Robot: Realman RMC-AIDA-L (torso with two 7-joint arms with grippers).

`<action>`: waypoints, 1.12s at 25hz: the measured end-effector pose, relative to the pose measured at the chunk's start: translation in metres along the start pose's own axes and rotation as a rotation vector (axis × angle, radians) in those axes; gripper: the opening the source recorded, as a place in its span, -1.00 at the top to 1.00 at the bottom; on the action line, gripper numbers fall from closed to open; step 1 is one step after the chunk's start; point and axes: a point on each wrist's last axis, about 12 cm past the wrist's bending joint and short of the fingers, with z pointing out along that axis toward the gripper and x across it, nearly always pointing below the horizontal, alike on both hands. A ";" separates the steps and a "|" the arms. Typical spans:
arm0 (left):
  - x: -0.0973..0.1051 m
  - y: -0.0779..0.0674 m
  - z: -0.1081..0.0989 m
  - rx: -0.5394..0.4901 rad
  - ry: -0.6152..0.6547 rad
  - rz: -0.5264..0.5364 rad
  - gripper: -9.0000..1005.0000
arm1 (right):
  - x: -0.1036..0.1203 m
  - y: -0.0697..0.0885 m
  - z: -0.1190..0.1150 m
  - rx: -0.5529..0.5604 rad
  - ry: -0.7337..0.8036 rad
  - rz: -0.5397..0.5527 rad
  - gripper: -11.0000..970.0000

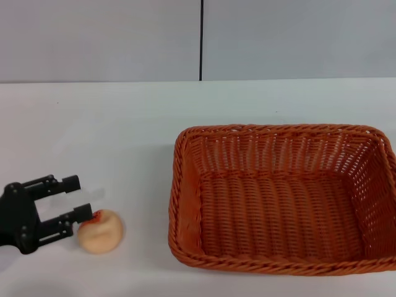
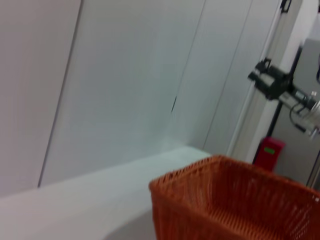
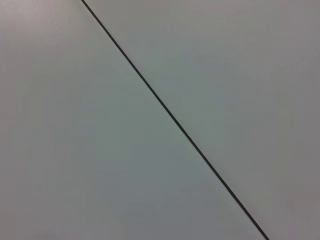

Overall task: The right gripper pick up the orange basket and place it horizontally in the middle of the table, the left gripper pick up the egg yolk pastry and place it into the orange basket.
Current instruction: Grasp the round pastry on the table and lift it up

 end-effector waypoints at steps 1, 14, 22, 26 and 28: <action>0.002 0.000 0.001 -0.006 0.012 -0.003 -0.26 | 0.000 0.000 0.001 -0.002 0.000 0.000 -0.01; 0.027 0.006 0.025 -0.063 0.182 -0.014 -0.24 | 0.006 0.001 0.007 -0.004 0.003 0.019 -0.01; 0.029 0.008 0.025 -0.075 0.207 -0.013 -0.24 | 0.007 0.000 0.009 0.004 0.012 0.020 -0.01; 0.029 0.008 0.022 -0.081 0.204 -0.015 -0.24 | 0.008 0.000 0.010 0.003 0.014 0.022 -0.01; 0.029 0.008 0.021 -0.090 0.197 -0.013 -0.24 | 0.009 0.000 0.010 0.005 0.015 0.022 -0.01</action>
